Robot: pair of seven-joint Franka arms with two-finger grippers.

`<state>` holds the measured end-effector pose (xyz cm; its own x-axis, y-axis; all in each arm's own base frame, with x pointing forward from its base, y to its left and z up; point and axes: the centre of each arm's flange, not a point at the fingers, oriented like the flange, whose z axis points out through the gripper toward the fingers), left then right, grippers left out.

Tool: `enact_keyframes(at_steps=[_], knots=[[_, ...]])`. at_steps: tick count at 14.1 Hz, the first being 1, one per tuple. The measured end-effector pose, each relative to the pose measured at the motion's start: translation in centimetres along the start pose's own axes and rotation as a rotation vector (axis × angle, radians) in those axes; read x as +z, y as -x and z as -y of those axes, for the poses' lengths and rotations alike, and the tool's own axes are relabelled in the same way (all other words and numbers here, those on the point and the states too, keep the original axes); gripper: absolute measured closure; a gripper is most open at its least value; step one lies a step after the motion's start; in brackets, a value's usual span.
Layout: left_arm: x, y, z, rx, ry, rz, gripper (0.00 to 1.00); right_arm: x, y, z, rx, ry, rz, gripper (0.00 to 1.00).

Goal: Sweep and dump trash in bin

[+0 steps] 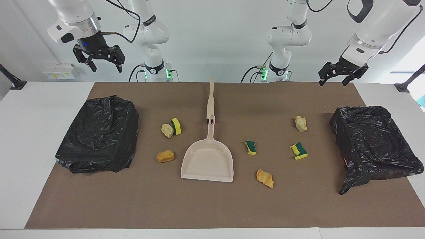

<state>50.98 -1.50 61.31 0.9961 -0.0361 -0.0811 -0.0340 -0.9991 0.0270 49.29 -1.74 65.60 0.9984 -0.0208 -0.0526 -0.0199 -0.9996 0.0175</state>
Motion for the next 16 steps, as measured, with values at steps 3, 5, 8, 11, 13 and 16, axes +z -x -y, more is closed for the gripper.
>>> enact_keyframes(at_steps=[3,5,8,11,13,16], knots=[[0.4,0.1,-0.3,0.005,0.000,0.007,0.00,0.0,0.0,0.0,0.000,0.000,0.000,0.00],[0.7,0.1,-2.1,0.031,-0.003,0.012,0.00,0.0,0.0,0.0,0.000,0.000,0.000,0.00],[2.5,0.5,-7.9,0.048,-0.014,0.015,0.00,0.0,0.0,0.0,0.000,0.000,0.000,0.00],[4.4,1.6,-14.8,0.031,-0.021,0.002,0.00,0.0,0.0,0.0,0.000,0.000,0.000,0.00],[5.7,2.5,-18.4,0.014,0.012,0.000,0.00,0.0,0.0,0.0,-0.003,0.000,0.000,0.00],[7.2,4.1,-22.5,0.055,0.039,0.010,0.00,0.0,0.0,0.0,-0.037,0.000,0.000,0.00]])
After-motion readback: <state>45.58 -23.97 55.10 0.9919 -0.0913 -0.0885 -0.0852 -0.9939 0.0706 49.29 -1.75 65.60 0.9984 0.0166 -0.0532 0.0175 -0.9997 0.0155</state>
